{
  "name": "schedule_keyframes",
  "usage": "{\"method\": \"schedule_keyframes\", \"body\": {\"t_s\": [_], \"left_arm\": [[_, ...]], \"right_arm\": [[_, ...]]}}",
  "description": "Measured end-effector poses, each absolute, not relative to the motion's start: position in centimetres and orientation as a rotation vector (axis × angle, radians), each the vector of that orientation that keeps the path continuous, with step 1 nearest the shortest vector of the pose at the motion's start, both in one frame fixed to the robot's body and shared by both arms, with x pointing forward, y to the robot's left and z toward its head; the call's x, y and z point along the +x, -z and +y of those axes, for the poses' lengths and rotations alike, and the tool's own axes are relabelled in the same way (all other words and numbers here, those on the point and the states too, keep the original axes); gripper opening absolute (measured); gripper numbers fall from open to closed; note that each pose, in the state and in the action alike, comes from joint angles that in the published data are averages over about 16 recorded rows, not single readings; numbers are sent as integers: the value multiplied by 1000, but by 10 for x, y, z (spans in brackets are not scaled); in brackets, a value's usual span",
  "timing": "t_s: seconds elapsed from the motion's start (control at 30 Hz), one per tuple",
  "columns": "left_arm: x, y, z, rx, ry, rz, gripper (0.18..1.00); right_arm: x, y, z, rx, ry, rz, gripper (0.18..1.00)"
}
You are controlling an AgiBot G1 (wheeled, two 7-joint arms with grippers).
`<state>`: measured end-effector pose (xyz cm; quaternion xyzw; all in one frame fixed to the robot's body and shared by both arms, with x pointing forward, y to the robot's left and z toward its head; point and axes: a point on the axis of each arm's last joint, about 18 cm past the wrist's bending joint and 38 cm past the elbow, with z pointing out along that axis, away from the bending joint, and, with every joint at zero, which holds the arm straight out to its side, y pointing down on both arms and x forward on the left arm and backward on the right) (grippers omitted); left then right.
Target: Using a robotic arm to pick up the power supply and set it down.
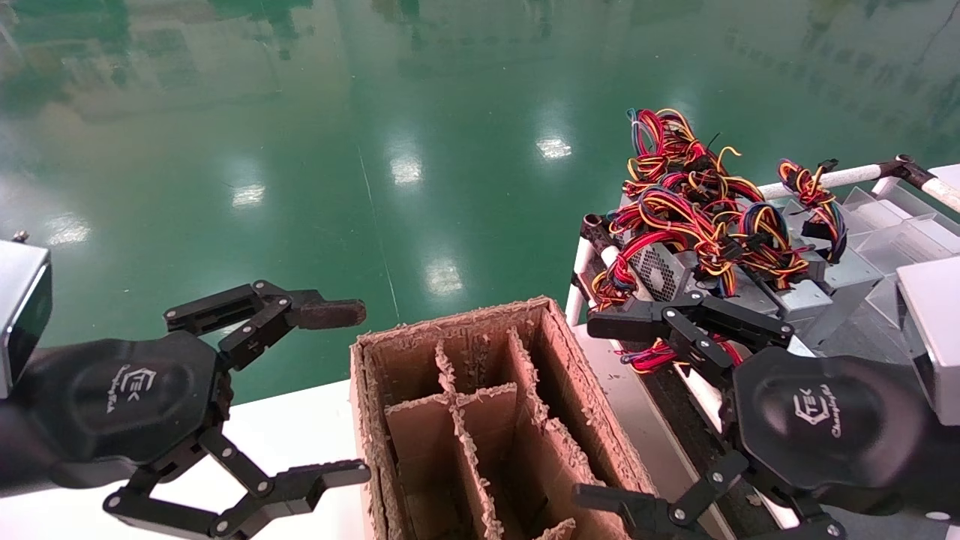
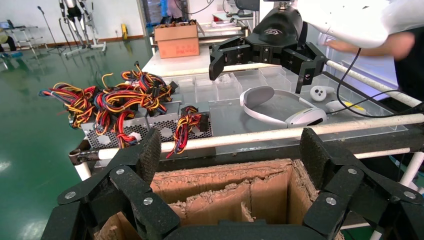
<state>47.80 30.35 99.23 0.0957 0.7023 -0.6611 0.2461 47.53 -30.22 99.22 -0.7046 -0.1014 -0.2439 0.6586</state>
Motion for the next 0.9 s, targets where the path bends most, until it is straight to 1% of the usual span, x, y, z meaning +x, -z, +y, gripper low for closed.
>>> {"method": "schedule_keyframes", "body": {"t_s": [0.9], "left_arm": [[478,-992,303,261,1804,1916,1001]], "right_arm": [[475,-992,-302,-1595,552,-230,1001]]}}
